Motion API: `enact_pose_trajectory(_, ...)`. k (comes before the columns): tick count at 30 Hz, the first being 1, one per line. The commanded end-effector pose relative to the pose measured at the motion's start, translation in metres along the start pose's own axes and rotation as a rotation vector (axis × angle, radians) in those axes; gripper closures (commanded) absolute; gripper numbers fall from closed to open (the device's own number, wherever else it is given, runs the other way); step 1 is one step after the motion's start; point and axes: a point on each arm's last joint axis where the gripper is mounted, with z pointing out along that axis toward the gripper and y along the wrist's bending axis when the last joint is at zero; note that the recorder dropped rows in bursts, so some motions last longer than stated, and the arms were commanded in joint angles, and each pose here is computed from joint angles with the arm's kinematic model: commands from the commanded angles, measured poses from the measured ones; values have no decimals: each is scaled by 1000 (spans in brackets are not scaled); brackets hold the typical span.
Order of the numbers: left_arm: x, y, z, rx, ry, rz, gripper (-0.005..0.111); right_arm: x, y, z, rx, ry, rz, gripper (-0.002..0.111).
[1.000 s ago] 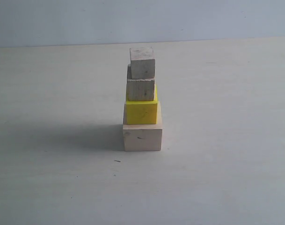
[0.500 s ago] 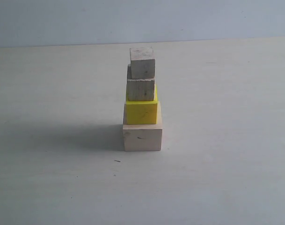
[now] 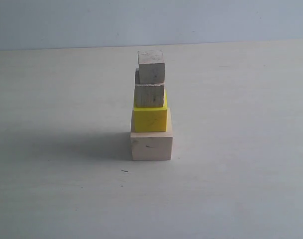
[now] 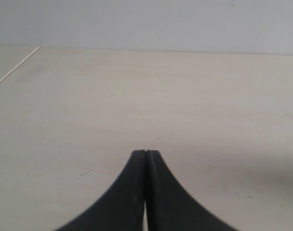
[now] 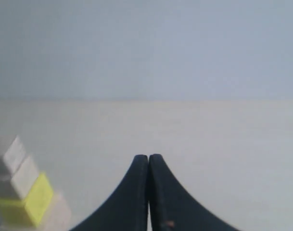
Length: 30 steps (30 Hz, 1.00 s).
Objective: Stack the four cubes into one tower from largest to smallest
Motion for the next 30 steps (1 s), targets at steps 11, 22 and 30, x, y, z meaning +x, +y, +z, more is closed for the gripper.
enact_pose_trajectory(11, 0, 0, 0, 0, -12, -12, 107, 101, -23, 12, 209, -340, 32, 108)
enact_pose_trajectory(22, 0, 0, 0, 0, -12, -10, 107, 164, -26, 35, 181, -325, 28, 108)
enact_pose_trajectory(30, 0, 0, 0, 0, -12, -10, 107, 170, -28, 36, 199, -267, 35, 108)
